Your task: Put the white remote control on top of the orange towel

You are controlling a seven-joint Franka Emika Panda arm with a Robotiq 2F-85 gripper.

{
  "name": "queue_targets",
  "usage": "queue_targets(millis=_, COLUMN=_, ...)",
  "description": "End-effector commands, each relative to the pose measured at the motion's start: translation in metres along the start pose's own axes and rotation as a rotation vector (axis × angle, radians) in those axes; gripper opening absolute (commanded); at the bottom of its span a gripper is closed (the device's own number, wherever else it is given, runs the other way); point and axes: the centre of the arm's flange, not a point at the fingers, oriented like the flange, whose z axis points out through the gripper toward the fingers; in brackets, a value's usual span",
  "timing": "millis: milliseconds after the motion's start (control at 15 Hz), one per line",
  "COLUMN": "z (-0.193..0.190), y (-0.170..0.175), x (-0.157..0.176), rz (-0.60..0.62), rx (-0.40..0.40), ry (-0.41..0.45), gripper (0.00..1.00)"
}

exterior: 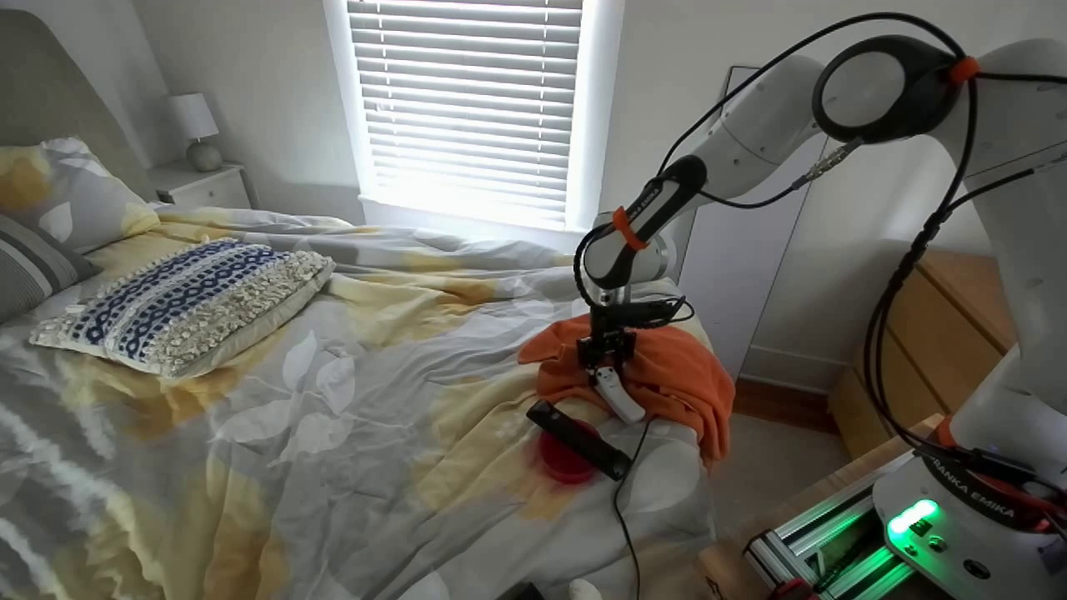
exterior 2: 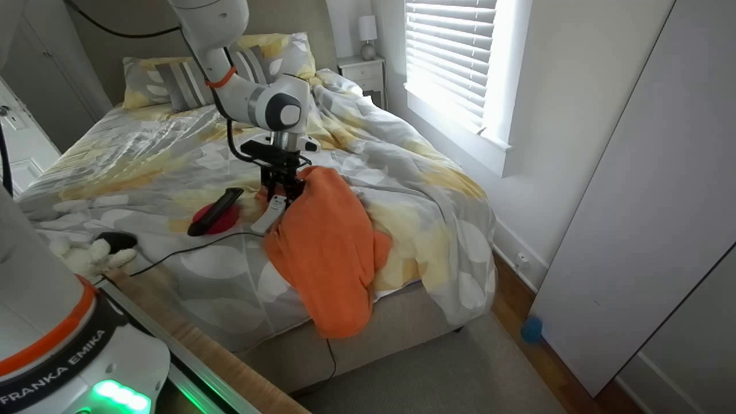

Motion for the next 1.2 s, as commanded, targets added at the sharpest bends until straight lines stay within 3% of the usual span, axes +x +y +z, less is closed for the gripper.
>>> queue_targets(millis=0, z=-0.052, y=-0.003, x=-0.027, rz=-0.027, rx=0.074, ry=0.058, gripper=0.42)
queue_targets(millis=267, z=-0.091, y=-0.001, x=-0.038, rz=-0.100, rx=0.253, ry=0.172, gripper=0.42)
queue_targets(millis=600, z=-0.108, y=0.028, x=-0.050, rz=-0.172, rx=0.461, ry=0.338, gripper=0.42)
queue_targets(millis=933, z=-0.112, y=0.044, x=-0.050, rz=-0.118, rx=0.428, ry=0.665, gripper=0.42)
queue_targets(millis=1133, z=-0.125, y=0.033, x=-0.059, rz=-0.091, rx=0.350, ry=0.839, gripper=0.42)
